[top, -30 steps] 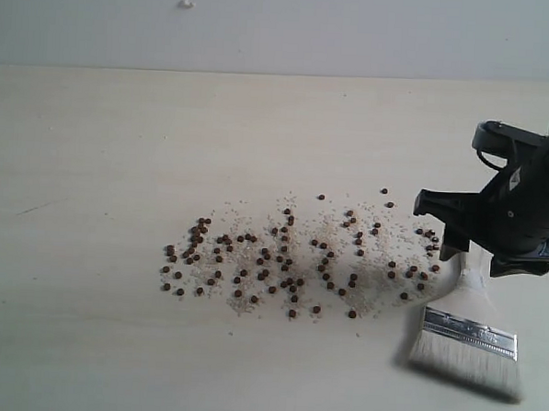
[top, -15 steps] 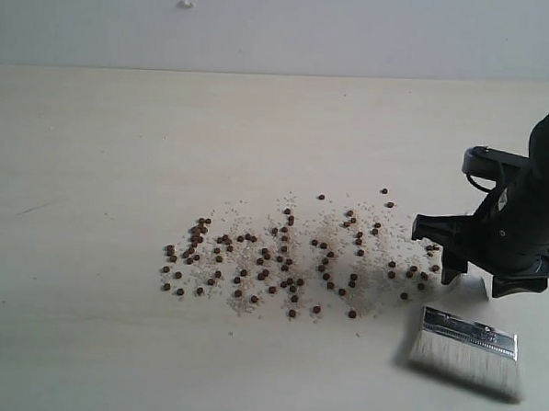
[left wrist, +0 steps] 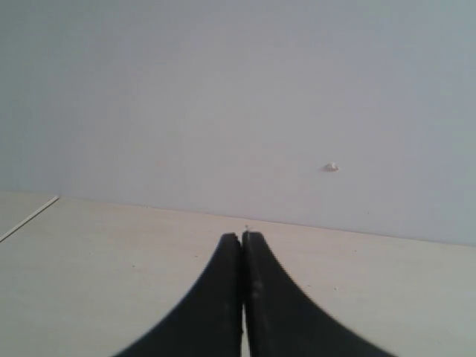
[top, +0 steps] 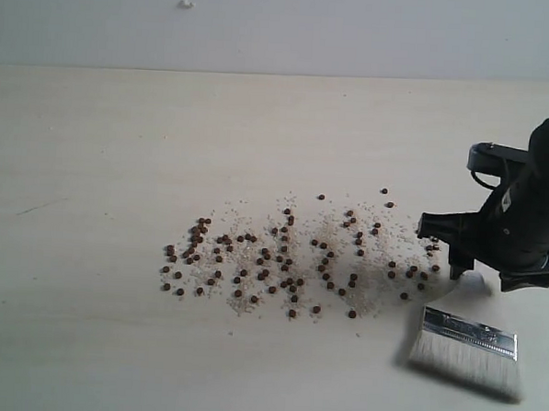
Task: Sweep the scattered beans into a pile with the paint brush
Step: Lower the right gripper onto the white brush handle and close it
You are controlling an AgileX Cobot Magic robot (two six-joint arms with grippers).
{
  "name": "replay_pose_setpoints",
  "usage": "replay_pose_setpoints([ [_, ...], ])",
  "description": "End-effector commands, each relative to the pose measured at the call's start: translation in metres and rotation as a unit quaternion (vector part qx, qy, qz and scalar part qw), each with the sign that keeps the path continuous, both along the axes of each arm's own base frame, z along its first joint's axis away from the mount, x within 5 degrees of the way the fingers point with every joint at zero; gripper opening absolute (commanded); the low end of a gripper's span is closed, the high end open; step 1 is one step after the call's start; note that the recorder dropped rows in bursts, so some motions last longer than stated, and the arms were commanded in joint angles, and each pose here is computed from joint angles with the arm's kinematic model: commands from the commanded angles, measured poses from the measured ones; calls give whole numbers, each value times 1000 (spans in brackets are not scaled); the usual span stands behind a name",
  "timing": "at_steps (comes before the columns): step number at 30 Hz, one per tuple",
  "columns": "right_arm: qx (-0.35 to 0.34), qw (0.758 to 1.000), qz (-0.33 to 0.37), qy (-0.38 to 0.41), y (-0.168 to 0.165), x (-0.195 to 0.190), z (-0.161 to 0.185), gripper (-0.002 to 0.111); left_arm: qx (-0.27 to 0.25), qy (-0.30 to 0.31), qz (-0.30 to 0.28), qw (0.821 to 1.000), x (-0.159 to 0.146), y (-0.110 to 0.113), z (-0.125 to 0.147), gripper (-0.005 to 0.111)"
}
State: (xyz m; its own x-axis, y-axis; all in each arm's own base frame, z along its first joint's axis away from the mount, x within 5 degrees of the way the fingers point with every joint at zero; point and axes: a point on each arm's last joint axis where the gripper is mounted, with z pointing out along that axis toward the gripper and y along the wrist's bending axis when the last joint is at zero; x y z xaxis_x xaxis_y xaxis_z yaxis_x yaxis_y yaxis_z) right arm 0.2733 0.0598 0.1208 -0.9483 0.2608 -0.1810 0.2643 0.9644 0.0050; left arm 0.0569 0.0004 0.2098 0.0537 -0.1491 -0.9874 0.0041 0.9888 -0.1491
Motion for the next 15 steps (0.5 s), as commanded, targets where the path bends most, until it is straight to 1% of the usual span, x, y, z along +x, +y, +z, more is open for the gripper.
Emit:
replay_pose_setpoints([
  [1,1,1000,-4,14,1,0,-10,54,1,-6,0,1000,-1,0,1,0],
  [4,-1,1000,-3,24,1,0,-18,54,1,-6,0,1000,-1,0,1,0],
  [8,0,1000,-5,25,2,0,-19,54,1,-6,0,1000,-1,0,1,0],
  [11,-2,999,-7,32,1,-1,-19,45,1,-6,0,1000,-1,0,1,0],
  [14,-9,999,-8,47,0,-4,-19,28,1,-6,0,1000,-1,0,1,0],
  [15,-9,999,-7,48,0,-4,-19,26,1,-6,0,1000,-1,0,1,0],
])
